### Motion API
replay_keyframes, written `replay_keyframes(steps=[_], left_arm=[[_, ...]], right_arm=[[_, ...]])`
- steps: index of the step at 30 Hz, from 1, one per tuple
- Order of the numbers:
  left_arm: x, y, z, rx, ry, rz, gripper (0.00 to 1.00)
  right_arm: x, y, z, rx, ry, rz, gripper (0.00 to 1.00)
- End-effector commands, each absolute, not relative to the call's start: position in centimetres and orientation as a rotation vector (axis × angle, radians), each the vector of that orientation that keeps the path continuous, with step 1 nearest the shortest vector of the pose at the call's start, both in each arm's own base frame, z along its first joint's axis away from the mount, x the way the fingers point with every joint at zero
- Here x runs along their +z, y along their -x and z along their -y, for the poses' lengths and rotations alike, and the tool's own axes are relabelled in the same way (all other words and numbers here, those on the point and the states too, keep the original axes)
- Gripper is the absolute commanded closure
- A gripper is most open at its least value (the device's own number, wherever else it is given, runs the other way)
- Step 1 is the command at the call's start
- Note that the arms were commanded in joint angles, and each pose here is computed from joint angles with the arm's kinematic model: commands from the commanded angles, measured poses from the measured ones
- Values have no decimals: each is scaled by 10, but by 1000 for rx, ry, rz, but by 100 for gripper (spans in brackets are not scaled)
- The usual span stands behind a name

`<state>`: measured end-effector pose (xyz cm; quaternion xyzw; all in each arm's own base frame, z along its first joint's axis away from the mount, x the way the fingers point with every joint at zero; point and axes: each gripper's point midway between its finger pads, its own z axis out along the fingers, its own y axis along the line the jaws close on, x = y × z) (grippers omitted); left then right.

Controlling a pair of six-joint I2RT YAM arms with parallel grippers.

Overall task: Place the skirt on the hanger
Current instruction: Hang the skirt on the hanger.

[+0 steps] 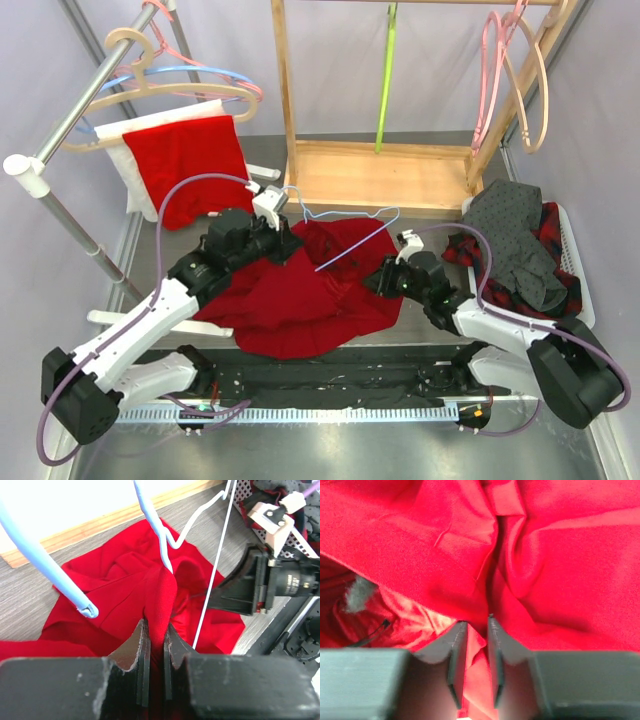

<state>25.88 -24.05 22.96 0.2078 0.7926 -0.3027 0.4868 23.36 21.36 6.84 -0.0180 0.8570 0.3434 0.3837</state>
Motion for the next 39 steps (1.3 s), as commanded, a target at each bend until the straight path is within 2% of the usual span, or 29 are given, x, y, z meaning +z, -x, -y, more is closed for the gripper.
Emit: replay_keyframes(steps=[1, 3, 4, 11, 18, 39], left_arm=[[265, -254, 242, -794, -487, -1838, 100], [266, -251, 241, -800, -486, -1834, 100], [265, -250, 240, -807, -485, -1839, 100], [261, -240, 229, -780, -470, -1861, 100], [273, -232, 217, -763, -447, -1820, 100], [276, -240, 213, -622, -486, -1810, 100]], right_arm=[[93, -257, -222, 912, 12, -2034, 84], [94, -260, -224, 908, 6, -2035, 92], [97, -266, -224, 897, -11, -2026, 99], [124, -310, -202, 798, -160, -1996, 99], [160, -340, -178, 879, -308, -1983, 99], [251, -347, -153, 999, -413, -1952, 99]])
